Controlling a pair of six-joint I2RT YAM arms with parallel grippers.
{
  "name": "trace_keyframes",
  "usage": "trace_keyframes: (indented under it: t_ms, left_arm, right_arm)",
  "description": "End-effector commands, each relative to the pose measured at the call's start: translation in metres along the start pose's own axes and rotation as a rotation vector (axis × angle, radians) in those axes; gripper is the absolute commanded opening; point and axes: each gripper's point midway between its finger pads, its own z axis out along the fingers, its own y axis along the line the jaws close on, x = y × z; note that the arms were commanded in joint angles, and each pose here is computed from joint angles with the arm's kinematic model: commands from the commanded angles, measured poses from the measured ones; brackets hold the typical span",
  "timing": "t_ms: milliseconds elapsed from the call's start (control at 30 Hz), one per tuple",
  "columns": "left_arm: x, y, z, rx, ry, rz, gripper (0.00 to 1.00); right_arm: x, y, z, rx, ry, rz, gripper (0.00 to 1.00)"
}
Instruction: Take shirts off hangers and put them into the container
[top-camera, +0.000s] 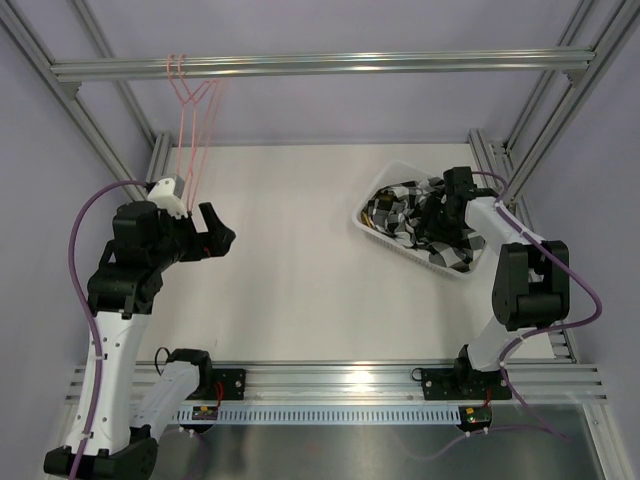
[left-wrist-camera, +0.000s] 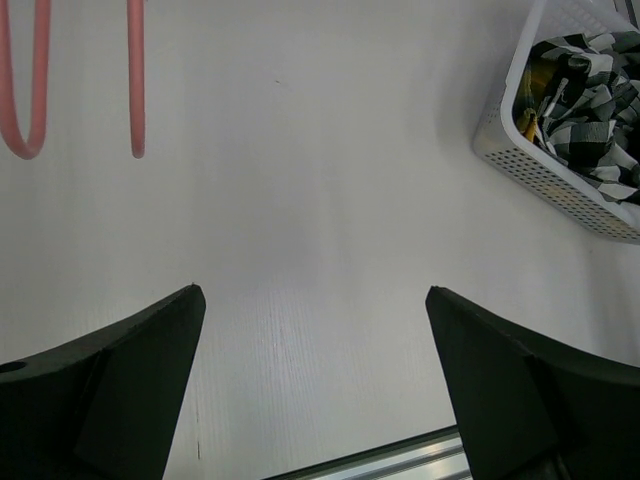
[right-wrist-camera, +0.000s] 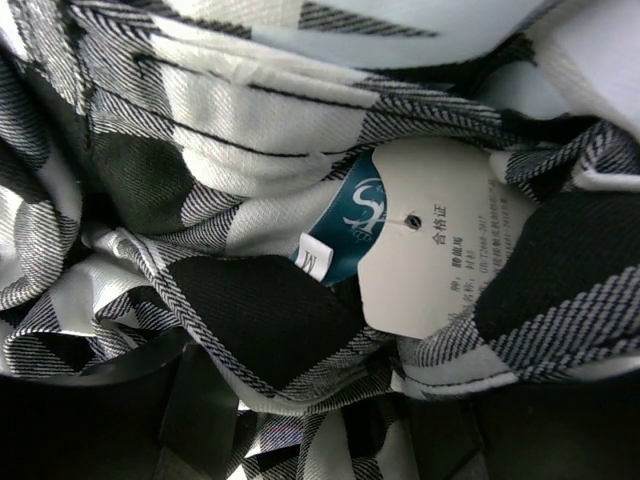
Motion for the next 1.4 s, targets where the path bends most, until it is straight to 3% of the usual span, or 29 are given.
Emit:
trace_keyframes:
  t_ms: [0, 167, 433, 700, 933, 1200, 1367]
  left_arm:
    - [-0.008, -0.004, -0.001, 0.026, -0.041, 0.019, 0.99]
    - [-0.014, -0.008, -0.003, 0.041, -0.054, 0.018, 0.99]
    - [-0.017, -0.012, -0.008, 0.050, -0.068, 0.010, 0.99]
    - [-0.017, -0.012, -0.008, 0.049, -0.070, 0.007, 0.99]
    - [-0.016, -0.011, -0.007, 0.049, -0.063, 0.012, 0.99]
    - [-0.013, -0.013, -0.008, 0.057, -0.054, 0.014, 0.99]
    - [-0.009, -0.012, -0.012, 0.057, -0.051, 0.016, 0.99]
  right_arm:
    - [0.029, -0.008, 0.026, 0.008, 0.102, 0.023, 0.67]
    - [0.003, 0.004, -0.009, -0.030, -0.005, -0.019, 0.69]
    - [-0.044, 0.031, -0.112, -0.118, -0.260, -0.052, 0.74]
    - [-0.023, 0.043, -0.151, -0.233, -0.287, -0.095, 0.75]
    - [0.028, 0.032, -0.128, -0.276, -0.186, -0.039, 0.75]
    - [0.015, -0.007, -0.055, -0.110, -0.155, 0.110, 0.75]
    - [0.005, -0.013, -0.012, -0.075, -0.120, 0.120, 0.75]
